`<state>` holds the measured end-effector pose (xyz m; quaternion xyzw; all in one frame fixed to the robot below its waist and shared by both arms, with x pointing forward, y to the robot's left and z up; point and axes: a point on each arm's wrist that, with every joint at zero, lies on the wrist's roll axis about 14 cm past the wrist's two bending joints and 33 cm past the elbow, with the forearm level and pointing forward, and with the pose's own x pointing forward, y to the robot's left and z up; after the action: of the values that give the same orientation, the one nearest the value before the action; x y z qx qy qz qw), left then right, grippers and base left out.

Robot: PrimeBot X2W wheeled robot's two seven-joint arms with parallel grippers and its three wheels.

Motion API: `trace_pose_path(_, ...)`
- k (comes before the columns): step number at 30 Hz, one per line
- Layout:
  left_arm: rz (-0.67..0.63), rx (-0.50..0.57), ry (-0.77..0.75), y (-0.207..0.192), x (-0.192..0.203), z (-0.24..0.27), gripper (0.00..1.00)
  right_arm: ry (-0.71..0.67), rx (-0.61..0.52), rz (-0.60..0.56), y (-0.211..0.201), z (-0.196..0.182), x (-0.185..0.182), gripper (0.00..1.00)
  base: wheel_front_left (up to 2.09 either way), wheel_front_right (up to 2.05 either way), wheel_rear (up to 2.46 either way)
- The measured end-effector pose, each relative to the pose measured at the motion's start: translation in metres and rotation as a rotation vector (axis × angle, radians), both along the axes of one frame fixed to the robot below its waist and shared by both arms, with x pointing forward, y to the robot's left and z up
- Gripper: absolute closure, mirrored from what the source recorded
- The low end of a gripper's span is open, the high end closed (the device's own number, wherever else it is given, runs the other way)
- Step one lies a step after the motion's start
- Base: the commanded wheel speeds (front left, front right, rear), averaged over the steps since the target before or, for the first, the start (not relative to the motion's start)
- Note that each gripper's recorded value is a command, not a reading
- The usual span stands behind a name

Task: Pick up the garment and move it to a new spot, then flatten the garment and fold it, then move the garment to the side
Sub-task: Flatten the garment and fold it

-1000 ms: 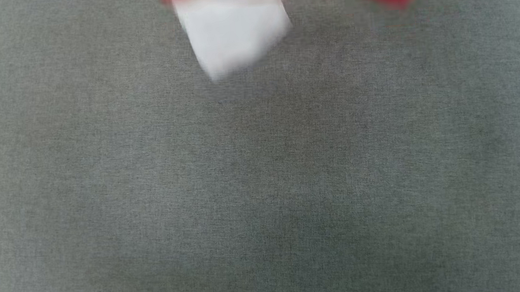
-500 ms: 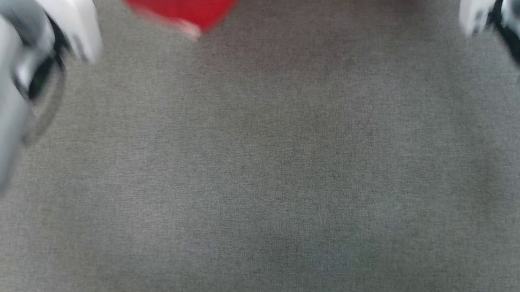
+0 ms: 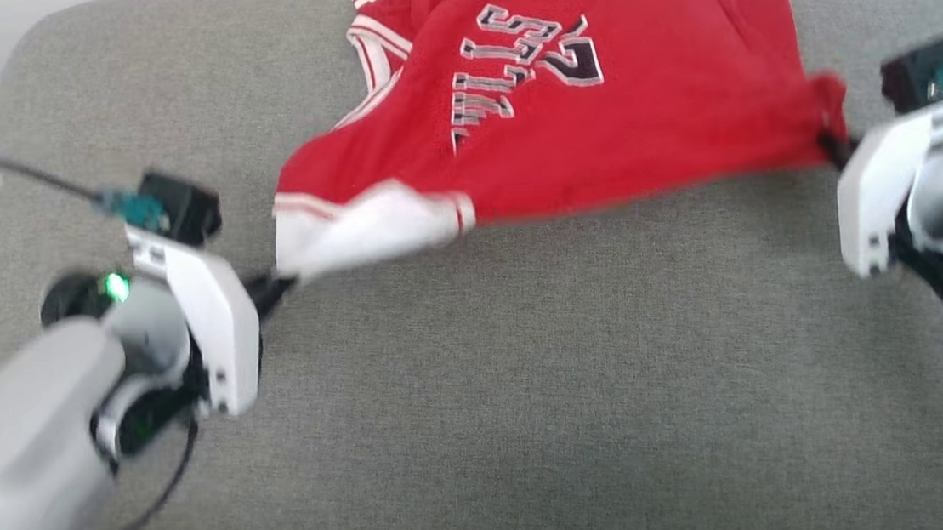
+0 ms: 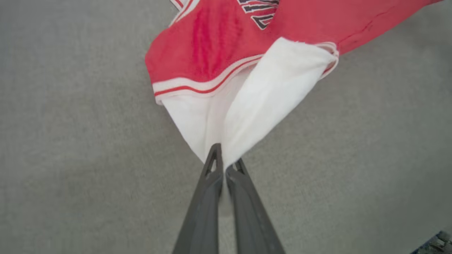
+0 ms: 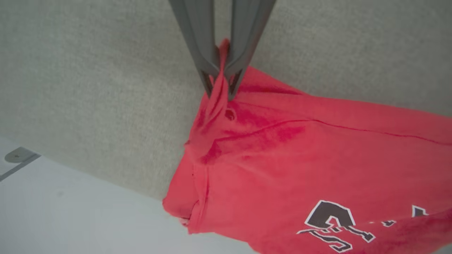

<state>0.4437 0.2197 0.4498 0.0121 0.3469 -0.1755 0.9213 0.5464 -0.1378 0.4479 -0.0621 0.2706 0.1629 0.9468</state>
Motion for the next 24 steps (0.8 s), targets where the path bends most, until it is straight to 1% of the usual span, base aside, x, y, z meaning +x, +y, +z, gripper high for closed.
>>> trace_pose_path(7, 0.042, -0.017, 0.182, -0.005, -0.06, -0.023, 1.0, 0.176, -0.026, 0.049, -0.01, -0.026, -0.052, 1.0, 0.0, 0.0, 0.0)
trace_pose_path(10, 0.053, -0.028, 0.221, -0.009, -0.077, -0.025, 1.0, 0.241, -0.049, 0.061, -0.018, -0.034, -0.073, 1.0, 0.0, 0.0, 0.0)
trace_pose_path(11, 0.064, -0.035, 0.267, -0.01, -0.09, -0.028, 1.0, 0.289, -0.053, 0.08, -0.019, -0.039, -0.088, 1.0, 0.0, 0.0, 0.0)
trace_pose_path(13, 0.072, -0.032, 0.316, -0.011, -0.105, -0.034, 1.0, 0.343, -0.059, 0.098, -0.02, -0.044, -0.105, 1.0, 0.0, 0.0, 0.0)
trace_pose_path(19, 0.073, -0.036, 0.402, -0.016, -0.133, -0.041, 1.0, 0.485, -0.076, 0.163, -0.022, -0.054, -0.153, 1.0, 0.0, 0.0, 0.0)
trace_pose_path(21, 0.084, -0.044, 0.448, -0.018, -0.145, -0.046, 1.0, 0.542, -0.072, 0.175, -0.025, -0.059, -0.169, 1.0, 0.0, 0.0, 0.0)
trace_pose_path(24, 0.081, -0.048, 0.476, -0.021, -0.153, -0.049, 1.0, 0.609, -0.058, 0.201, -0.023, -0.063, -0.191, 1.0, 0.0, 0.0, 0.0)
